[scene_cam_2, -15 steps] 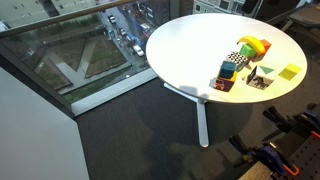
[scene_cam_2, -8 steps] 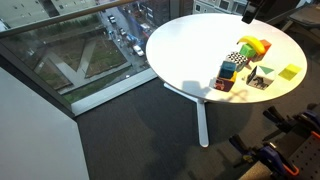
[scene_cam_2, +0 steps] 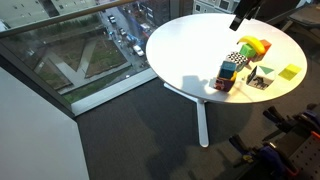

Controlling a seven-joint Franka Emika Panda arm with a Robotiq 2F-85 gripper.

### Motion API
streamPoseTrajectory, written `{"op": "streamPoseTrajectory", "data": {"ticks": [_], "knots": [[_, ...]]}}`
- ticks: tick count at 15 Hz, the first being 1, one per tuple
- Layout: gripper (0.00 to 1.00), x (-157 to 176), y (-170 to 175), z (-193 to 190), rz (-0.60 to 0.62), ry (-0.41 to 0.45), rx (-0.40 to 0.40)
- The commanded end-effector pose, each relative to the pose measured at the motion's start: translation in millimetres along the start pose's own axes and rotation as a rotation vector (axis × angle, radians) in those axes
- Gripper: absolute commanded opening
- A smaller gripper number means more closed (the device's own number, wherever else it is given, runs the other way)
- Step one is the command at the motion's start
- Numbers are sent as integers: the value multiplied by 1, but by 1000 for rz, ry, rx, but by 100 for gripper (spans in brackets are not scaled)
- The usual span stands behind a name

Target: Put the blue block on the orange block

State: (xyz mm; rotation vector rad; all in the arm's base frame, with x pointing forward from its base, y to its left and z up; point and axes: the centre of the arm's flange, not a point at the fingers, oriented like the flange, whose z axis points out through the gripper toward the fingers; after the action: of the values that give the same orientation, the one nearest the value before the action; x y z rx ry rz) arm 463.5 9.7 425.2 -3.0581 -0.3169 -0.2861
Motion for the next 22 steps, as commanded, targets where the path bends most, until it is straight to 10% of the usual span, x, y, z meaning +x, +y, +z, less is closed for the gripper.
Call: {"op": "streamPoseTrajectory", "data": {"ticks": [1,22], "knots": [[100,7,14,18,-27,-2,-10],[100,-7,35,53,-28,-40,-7]]}}
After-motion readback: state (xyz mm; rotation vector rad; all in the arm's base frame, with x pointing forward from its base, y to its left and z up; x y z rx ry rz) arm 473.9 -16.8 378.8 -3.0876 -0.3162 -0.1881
